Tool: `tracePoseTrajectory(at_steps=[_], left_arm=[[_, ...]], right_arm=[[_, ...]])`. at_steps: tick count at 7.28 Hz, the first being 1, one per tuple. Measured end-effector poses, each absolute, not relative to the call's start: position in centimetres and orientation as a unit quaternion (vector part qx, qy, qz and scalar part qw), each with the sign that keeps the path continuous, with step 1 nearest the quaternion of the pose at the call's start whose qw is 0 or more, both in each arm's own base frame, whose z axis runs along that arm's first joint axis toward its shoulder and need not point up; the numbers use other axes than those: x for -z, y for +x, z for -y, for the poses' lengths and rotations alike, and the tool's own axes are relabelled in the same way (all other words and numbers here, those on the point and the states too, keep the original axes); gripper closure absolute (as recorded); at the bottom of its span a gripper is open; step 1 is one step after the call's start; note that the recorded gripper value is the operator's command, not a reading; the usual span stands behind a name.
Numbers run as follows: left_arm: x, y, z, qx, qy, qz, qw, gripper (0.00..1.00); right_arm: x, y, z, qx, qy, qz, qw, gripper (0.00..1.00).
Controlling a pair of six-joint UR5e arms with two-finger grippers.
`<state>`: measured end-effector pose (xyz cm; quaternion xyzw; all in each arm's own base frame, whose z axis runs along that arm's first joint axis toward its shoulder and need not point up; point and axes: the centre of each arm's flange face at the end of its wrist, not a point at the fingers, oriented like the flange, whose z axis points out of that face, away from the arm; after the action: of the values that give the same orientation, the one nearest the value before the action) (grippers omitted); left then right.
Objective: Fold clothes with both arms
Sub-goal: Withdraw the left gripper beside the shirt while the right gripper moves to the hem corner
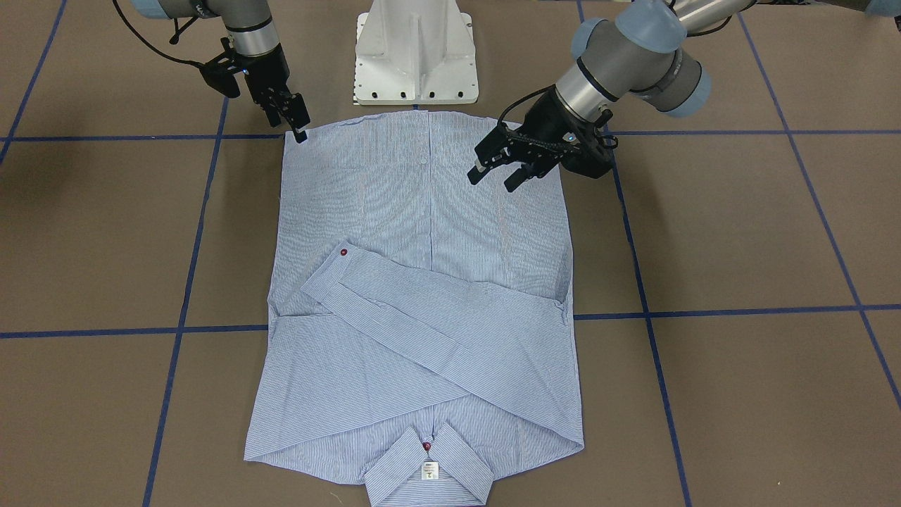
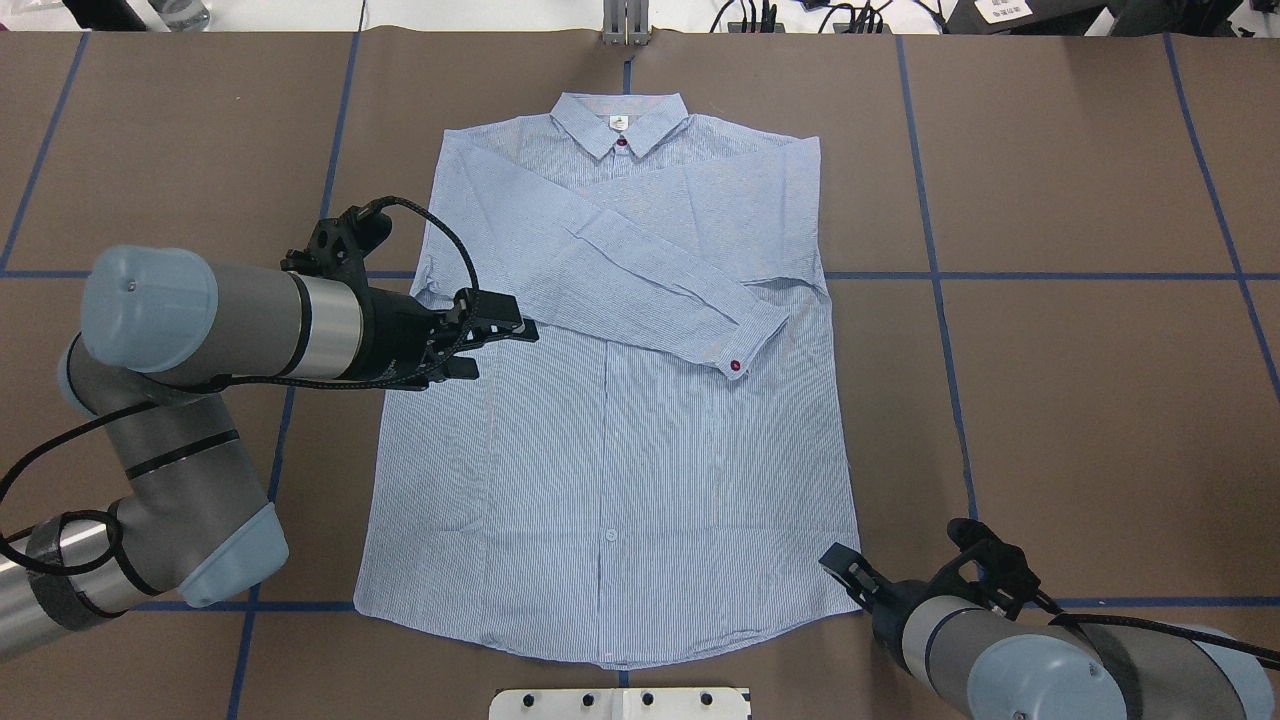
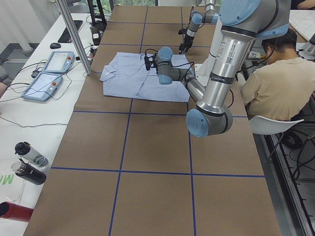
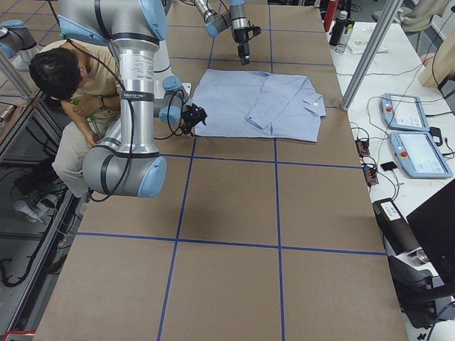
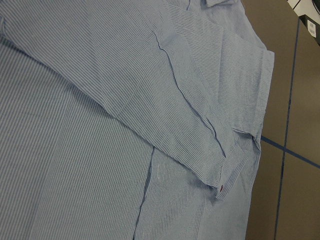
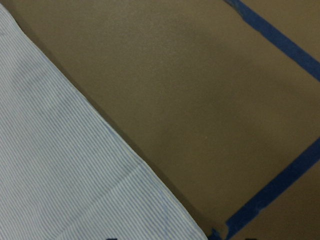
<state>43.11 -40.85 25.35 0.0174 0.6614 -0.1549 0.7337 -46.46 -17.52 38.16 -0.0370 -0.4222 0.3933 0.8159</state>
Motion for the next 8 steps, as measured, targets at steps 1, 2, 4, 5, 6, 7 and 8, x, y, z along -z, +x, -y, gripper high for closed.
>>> tracePoseTrajectory(at_steps=[1,2,4,5,6,7,8], left_arm=[[-25.46,43.15,40.90,0.156,0.017,-0.661,0.734,0.09],[-25.58,43.25,40.91,0.156,0.017,-0.660,0.735,0.09],[-25.83,43.44,40.96,0.157,0.017,-0.658,0.737,0.09],[-25.90,43.51,40.96,0.157,0.016,-0.657,0.737,0.09],[-25.92,43.54,40.95,0.157,0.016,-0.657,0.737,0.09],[-25.99,43.59,40.96,0.157,0.016,-0.656,0.738,0.09],[-26.10,43.66,41.00,0.158,0.016,-0.656,0.738,0.09]], right_arm=[[-38.34,-46.57,17.35,-0.395,-0.038,0.420,0.816,0.13],[-38.50,-46.66,17.26,-0.396,-0.039,0.418,0.817,0.14],[-38.85,-46.95,17.06,-0.396,-0.040,0.415,0.819,0.17],[-38.98,-47.09,17.02,-0.396,-0.040,0.413,0.819,0.19],[-38.96,-47.19,16.99,-0.395,-0.041,0.413,0.819,0.19],[-38.82,-47.26,16.98,-0.395,-0.042,0.414,0.819,0.19],[-38.64,-47.26,16.98,-0.395,-0.042,0.416,0.818,0.24]])
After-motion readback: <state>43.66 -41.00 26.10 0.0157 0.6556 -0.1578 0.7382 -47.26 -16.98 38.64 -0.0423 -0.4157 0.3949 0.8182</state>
